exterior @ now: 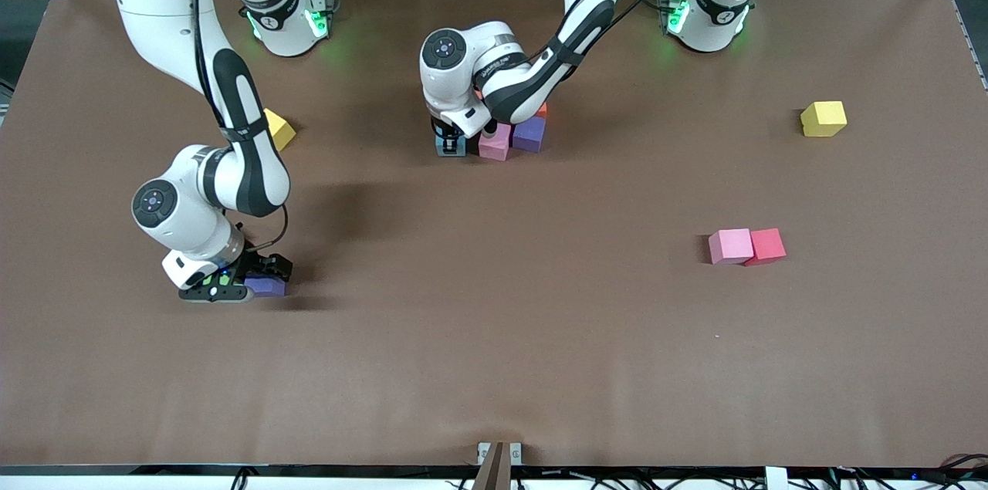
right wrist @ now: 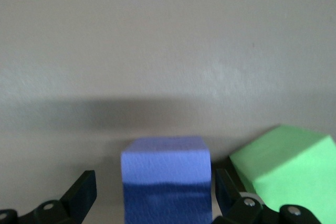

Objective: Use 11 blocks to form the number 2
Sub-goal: 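Place cyan beside lavender with the left gripper while the right gripper lifts blue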

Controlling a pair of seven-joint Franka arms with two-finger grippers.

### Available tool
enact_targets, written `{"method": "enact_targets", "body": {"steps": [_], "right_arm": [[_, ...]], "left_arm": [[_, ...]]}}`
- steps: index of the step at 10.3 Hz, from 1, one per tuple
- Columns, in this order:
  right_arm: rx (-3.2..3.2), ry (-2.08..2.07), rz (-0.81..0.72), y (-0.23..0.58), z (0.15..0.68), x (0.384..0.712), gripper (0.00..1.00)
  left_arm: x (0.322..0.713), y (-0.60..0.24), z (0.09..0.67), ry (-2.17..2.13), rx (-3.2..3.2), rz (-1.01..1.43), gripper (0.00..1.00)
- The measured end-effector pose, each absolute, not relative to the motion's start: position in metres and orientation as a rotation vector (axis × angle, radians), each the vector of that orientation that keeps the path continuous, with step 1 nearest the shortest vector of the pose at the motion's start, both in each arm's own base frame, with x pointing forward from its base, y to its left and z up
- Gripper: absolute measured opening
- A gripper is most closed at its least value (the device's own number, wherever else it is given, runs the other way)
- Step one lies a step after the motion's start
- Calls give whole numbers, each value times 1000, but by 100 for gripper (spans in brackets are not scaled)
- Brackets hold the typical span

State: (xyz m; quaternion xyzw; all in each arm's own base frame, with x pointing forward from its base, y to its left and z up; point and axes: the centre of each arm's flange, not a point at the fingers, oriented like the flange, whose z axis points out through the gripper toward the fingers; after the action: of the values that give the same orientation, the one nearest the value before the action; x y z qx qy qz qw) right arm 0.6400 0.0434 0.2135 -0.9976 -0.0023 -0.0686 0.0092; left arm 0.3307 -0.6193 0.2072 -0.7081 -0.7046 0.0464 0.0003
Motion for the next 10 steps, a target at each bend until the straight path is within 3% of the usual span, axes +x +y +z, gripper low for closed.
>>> {"method": "enact_targets", "body": {"steps": [2, 10], "right_arm": [[-3116, -27, -253, 46, 220, 652, 100], [-3135, 3, -188, 27, 197, 649, 100]], "left_arm": [[330, -617, 204, -2197, -2248, 104, 54], [324, -605, 204, -2147, -2295, 25, 54]]}}
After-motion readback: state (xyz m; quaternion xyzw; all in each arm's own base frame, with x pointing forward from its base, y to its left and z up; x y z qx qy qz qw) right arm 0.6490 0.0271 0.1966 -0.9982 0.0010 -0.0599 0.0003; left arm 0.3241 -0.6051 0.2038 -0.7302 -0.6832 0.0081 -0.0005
